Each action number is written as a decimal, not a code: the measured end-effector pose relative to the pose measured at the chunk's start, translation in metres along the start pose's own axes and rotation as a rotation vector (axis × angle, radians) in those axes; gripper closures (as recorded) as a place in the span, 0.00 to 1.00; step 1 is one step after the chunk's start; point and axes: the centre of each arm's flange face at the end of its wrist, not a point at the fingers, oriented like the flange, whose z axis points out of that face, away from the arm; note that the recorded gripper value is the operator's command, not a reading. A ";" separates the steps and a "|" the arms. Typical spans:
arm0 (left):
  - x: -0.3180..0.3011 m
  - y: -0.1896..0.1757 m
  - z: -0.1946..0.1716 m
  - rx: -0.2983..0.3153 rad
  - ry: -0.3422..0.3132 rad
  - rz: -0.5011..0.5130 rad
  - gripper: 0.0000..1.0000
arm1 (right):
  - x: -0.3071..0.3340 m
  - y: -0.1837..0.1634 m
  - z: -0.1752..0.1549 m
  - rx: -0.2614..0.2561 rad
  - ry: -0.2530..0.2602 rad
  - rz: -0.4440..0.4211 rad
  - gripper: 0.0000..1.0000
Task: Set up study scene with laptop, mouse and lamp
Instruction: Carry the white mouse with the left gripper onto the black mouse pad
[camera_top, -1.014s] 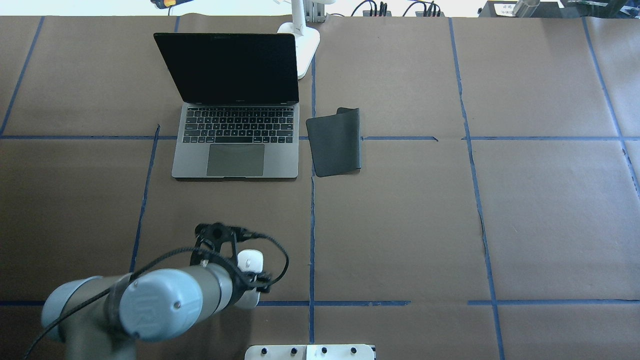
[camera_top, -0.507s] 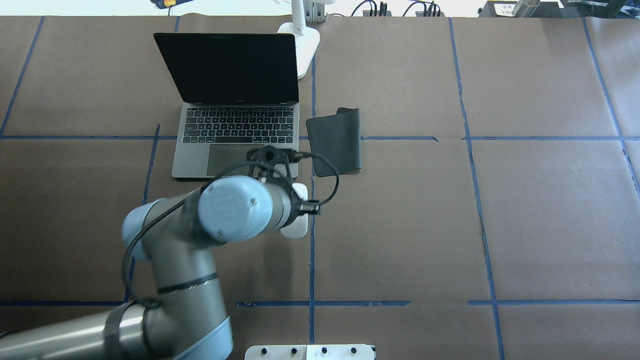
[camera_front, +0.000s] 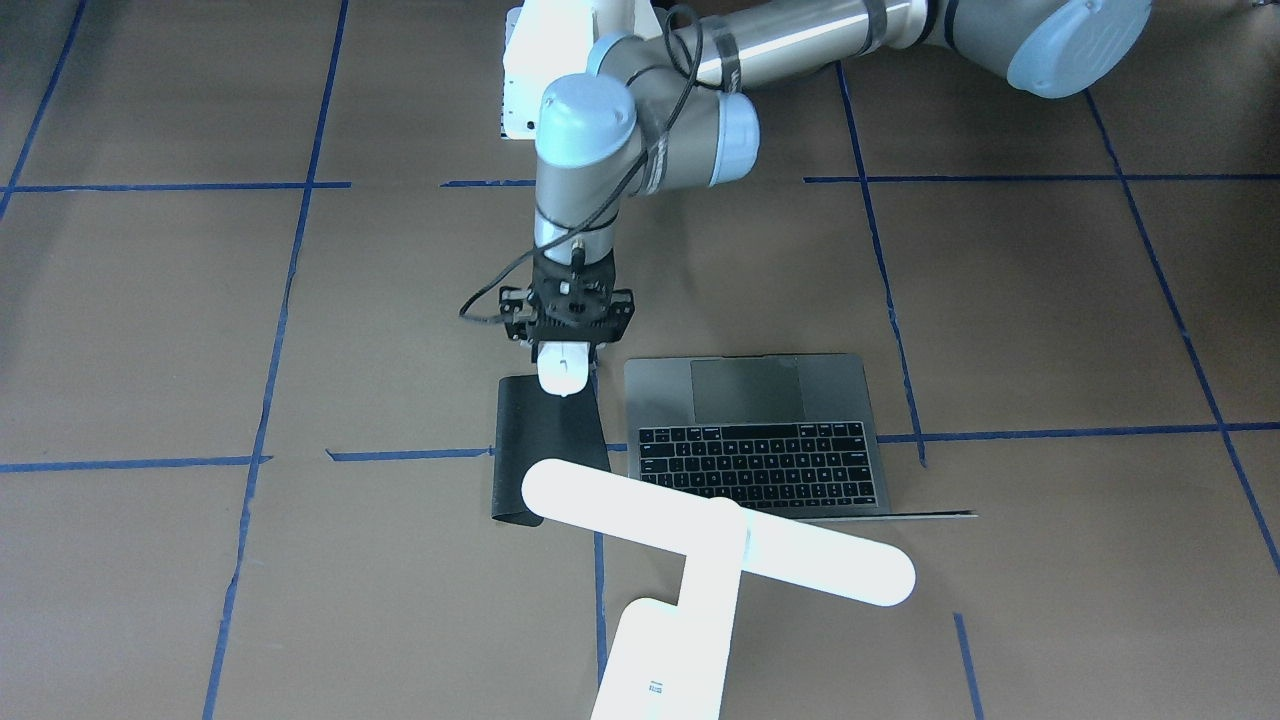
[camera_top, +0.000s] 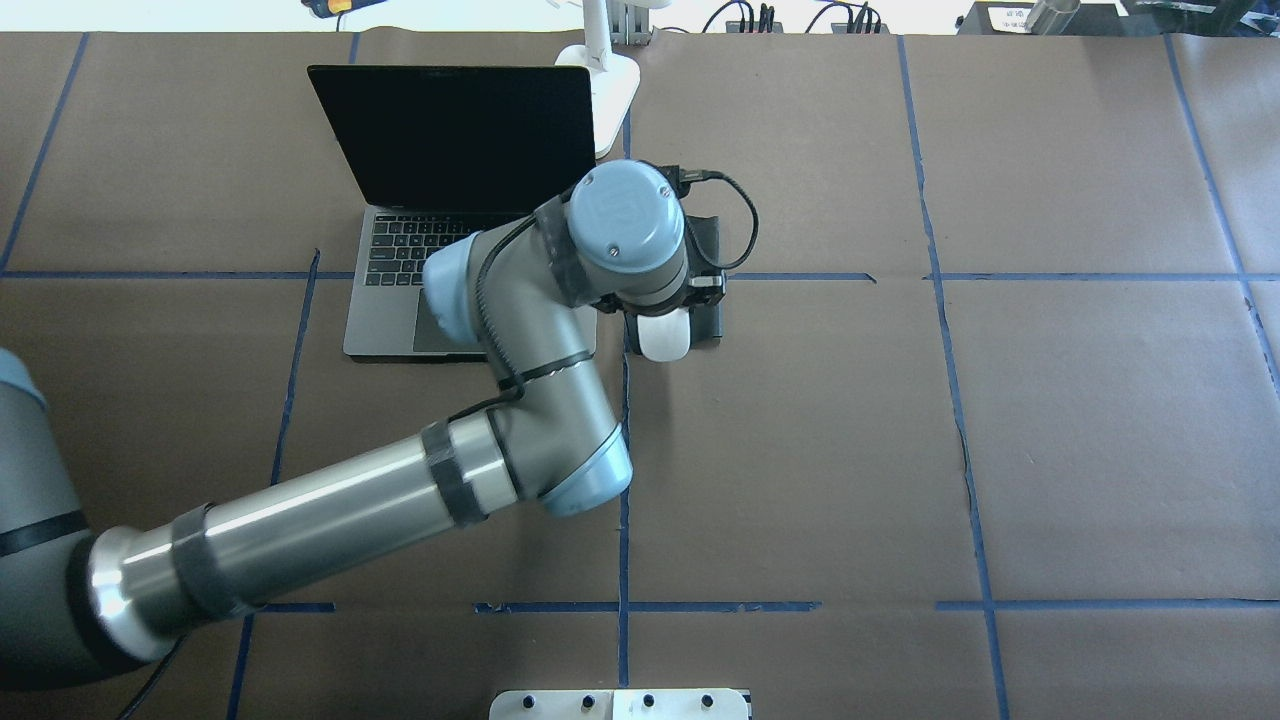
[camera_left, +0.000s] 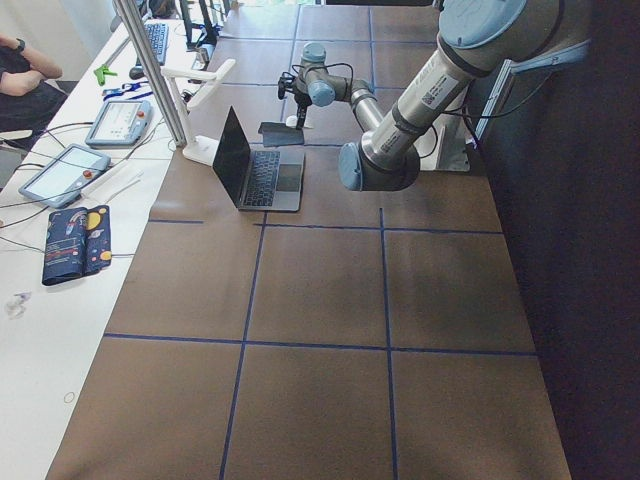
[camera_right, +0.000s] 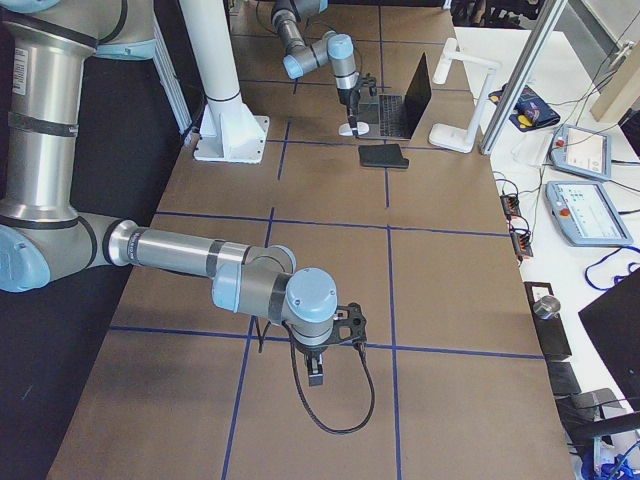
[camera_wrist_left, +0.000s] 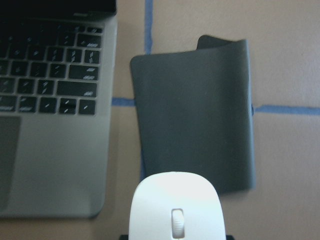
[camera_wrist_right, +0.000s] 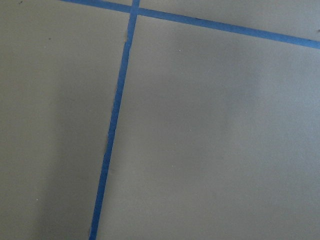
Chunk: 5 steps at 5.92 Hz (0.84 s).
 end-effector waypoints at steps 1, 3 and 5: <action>0.012 -0.021 0.019 -0.007 -0.008 0.008 0.96 | 0.000 0.000 0.000 0.000 0.000 0.000 0.00; 0.025 -0.034 0.031 -0.026 -0.026 0.008 0.00 | 0.000 0.000 0.000 0.000 0.000 0.001 0.00; 0.028 -0.035 0.030 -0.041 -0.019 0.038 0.00 | -0.001 -0.001 -0.001 0.004 -0.007 0.003 0.00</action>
